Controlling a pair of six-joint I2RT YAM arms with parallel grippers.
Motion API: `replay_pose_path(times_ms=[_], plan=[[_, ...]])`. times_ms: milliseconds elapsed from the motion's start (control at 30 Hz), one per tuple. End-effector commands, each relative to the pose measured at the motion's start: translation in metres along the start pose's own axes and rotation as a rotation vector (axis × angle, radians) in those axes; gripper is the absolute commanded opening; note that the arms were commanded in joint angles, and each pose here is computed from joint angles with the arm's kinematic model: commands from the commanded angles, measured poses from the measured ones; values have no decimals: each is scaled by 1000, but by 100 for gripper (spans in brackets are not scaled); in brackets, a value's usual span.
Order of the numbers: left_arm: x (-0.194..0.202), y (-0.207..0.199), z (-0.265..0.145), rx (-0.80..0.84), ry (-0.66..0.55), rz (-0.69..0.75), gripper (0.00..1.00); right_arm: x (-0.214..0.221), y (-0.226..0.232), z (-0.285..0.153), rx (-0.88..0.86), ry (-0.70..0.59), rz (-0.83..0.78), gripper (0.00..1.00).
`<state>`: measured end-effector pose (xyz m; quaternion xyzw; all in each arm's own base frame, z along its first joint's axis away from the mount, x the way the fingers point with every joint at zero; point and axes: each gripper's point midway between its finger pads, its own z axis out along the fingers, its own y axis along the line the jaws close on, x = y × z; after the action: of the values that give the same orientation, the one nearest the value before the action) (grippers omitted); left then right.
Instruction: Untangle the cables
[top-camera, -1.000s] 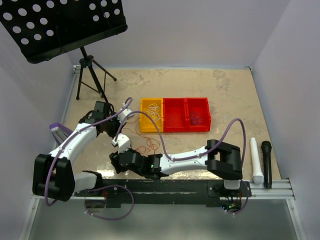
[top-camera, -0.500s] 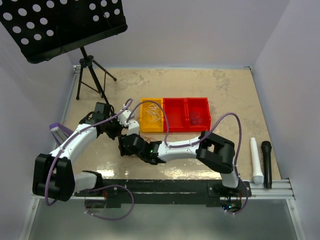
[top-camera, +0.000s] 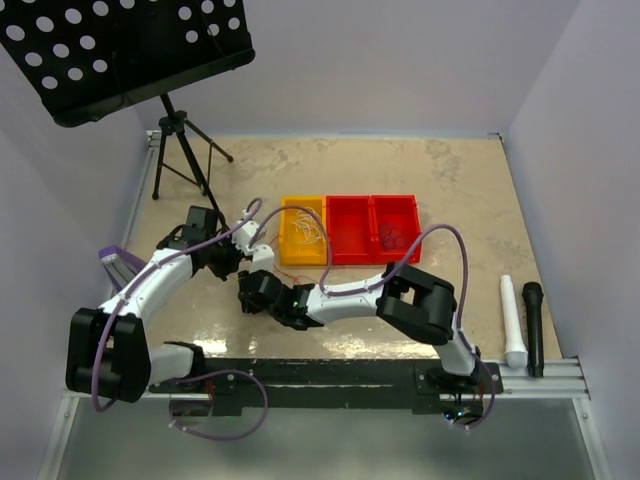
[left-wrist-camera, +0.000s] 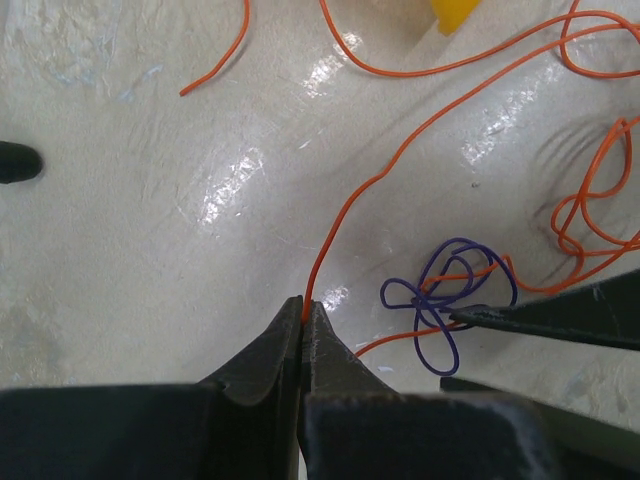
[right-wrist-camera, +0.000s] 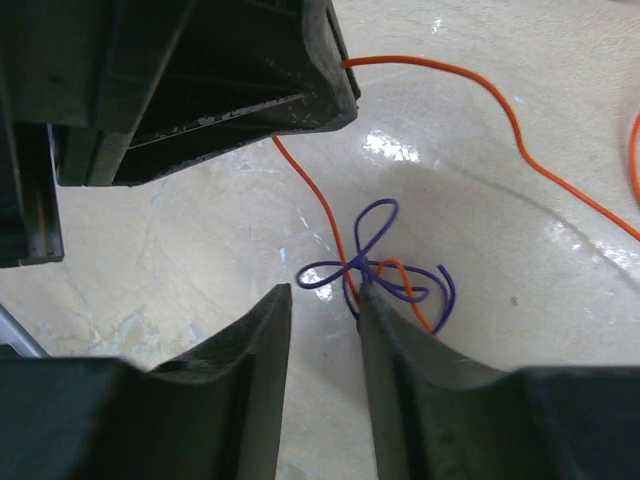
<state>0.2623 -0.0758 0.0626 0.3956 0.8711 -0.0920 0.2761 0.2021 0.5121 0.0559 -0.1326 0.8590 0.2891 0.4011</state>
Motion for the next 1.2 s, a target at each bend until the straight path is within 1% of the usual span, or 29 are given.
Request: replay_pose_path(times_ms=[0, 67, 100, 133, 167, 267, 300, 367, 500, 800, 1167], plan=[[-4, -9, 0, 36, -31, 37, 0, -28, 2, -17, -12, -64, 62, 27], [-4, -9, 0, 38, -28, 34, 0, -27, -4, -21, 3, -66, 69, 16], [-5, -9, -1, 35, -30, 35, 0, -26, -5, -21, 7, -65, 69, 13], [-5, -9, -1, 36, -31, 37, 0, -26, -5, -23, 8, -62, 68, 14], [-5, -9, -1, 36, -31, 37, 0, -26, -6, -25, 9, -61, 66, 18], [-4, -9, -2, 32, -29, 40, 0, -33, -7, -35, -3, -72, 68, 37], [-4, -9, -2, 31, -27, 42, 0, -36, -8, -40, -6, -80, 72, 41], [-2, -8, -1, 28, -22, 44, 0, -42, -9, -45, 1, -96, 72, 44], [4, -8, 0, 20, -4, 50, 0, -48, -14, -43, 20, -107, 68, 45], [12, -8, 1, 16, 15, 72, 0, -42, -37, -18, 69, -81, 89, 42], [17, -8, 5, 18, 31, 73, 0, -32, -21, -4, -6, -52, 86, 44]])
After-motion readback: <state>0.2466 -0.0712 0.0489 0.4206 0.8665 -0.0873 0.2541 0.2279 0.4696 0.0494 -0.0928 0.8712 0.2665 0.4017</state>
